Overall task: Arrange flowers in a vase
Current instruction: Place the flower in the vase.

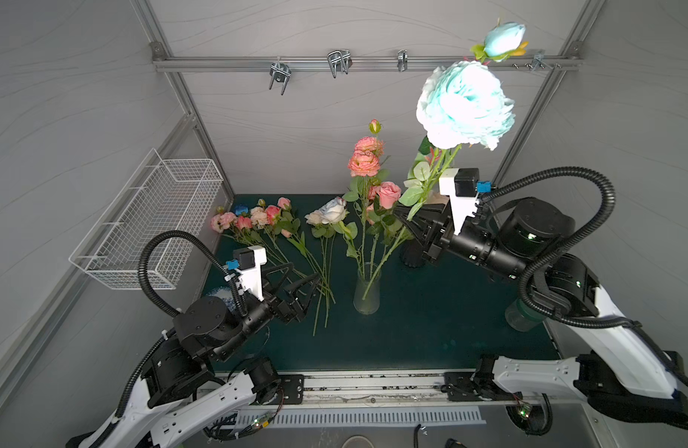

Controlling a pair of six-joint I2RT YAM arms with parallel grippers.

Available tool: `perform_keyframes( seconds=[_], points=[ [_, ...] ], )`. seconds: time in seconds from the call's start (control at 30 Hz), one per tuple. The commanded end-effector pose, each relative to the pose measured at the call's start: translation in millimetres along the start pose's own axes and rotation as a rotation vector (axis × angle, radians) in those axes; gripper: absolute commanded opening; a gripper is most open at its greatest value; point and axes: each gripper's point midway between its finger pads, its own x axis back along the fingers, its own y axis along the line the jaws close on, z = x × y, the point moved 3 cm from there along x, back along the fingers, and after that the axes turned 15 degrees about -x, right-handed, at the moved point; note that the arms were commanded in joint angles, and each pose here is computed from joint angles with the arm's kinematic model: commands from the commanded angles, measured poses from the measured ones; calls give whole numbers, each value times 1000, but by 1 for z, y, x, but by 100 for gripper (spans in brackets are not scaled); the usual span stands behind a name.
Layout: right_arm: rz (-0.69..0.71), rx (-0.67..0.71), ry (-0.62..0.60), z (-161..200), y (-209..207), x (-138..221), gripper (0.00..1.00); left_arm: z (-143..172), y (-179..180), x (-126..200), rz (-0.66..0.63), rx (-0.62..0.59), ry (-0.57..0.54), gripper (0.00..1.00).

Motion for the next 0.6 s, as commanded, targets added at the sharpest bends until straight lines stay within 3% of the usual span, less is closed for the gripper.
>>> perform_keyframes(
  seconds=[0.0, 0.27, 0.57],
  points=[
    [62, 71, -19, -7, -15, -11, 0, 1, 18, 8, -108, -6, -23, 99],
    [112, 127, -27, -7, -35, -35, 0, 5, 20, 13, -108, -10, -6, 99],
    [132, 113, 10, 26, -56, -53, 0, 8, 19, 13, -100, -10, 0, 99]
  ],
)
